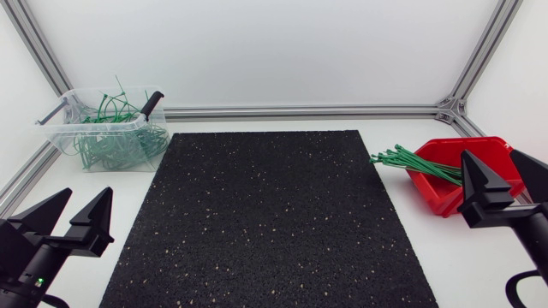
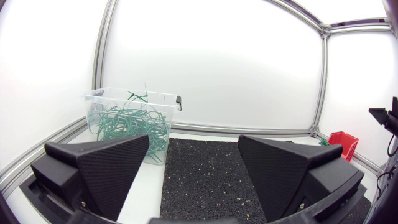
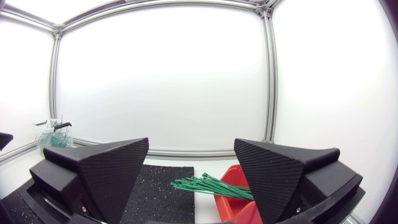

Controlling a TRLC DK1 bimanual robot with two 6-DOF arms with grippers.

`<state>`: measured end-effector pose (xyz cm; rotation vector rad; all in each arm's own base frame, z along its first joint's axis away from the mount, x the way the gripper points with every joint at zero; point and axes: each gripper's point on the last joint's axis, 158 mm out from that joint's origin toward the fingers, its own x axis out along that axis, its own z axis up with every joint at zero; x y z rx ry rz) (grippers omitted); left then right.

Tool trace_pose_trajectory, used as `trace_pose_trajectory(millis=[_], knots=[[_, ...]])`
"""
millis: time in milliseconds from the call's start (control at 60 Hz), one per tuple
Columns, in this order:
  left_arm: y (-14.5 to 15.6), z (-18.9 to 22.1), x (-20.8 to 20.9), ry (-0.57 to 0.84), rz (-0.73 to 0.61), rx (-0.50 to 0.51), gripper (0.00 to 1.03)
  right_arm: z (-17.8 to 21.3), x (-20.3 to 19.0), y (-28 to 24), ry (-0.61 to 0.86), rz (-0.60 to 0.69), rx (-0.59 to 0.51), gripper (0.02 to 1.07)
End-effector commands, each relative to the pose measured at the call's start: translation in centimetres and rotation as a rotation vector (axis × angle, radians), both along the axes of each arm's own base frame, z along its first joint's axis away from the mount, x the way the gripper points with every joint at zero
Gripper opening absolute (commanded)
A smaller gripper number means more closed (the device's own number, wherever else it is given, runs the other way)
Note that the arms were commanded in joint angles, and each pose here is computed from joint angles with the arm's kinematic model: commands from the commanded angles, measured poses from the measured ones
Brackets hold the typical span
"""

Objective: Take a green cable tie from the red box, thread the tail through the head to close it, then place it in the transparent bin on the left.

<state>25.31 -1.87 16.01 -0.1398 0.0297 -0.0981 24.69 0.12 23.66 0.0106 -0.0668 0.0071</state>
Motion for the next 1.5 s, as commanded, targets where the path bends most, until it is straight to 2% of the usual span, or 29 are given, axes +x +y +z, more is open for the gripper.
trace_pose_trajectory(millis=[0,200,333,433,517,617,700,783,850,917,1083,1167,1200,1333,1483], knots=[[-0.3,-1.9,0.1,0.036,-0.013,-0.013,1.0,2.1,0.3,-0.2,0.012,-0.006,0.026,1.02],[-0.3,-1.9,0.1,0.036,-0.013,-0.013,1.0,4.5,2.3,-1.1,0.137,-0.035,0.017,1.02],[-0.3,-1.9,0.1,0.034,-0.013,-0.013,1.0,5.2,4.4,-2.0,0.276,-0.043,0.016,1.02],[-0.3,-1.9,0.1,0.036,-0.013,-0.015,1.0,5.6,5.8,-1.9,0.335,-0.001,0.04,1.02],[-0.3,-1.9,0.1,0.036,-0.015,-0.015,1.0,5.6,6.9,-1.7,0.38,0.041,0.059,0.96],[-0.4,-1.9,0.1,0.036,-0.016,-0.015,1.0,4.9,8.1,-1.2,0.448,0.117,0.099,0.96],[-0.5,-1.9,0.1,0.036,-0.019,-0.013,1.0,4.0,9.4,-1.3,0.519,0.168,0.082,0.96],[-0.5,-1.9,0.1,0.036,-0.021,-0.015,1.0,2.7,10.3,-0.6,0.577,0.282,-0.024,0.96],[-0.5,-2.0,0.1,0.037,-0.021,-0.015,1.0,2.2,11.1,-1.3,0.589,0.287,-0.08,0.96],[-0.5,-2.0,0.1,0.037,-0.021,-0.015,1.0,1.1,11.2,-1.1,0.615,0.317,-0.237,0.96],[-0.5,-2.0,0.1,0.039,-0.021,-0.015,1.0,-0.6,11.5,-0.5,0.601,0.4,-0.474,0.96],[-0.5,-2.1,0.1,0.041,-0.021,-0.015,1.0,-2.9,11.6,0.0,0.629,0.472,-0.595,0.99],[-0.5,-2.1,0.1,0.041,-0.022,-0.015,1.0,-4.1,11.6,-0.1,0.664,0.497,-0.619,1.03],[-0.5,-2.1,0.1,0.045,-0.021,-0.013,1.0,-8.2,11.8,0.4,0.772,0.639,-0.688,1.03],[-0.5,-2.2,0.1,0.047,-0.021,-0.013,1.0,-10.8,12.4,0.5,0.803,0.716,-0.776,1.03]])
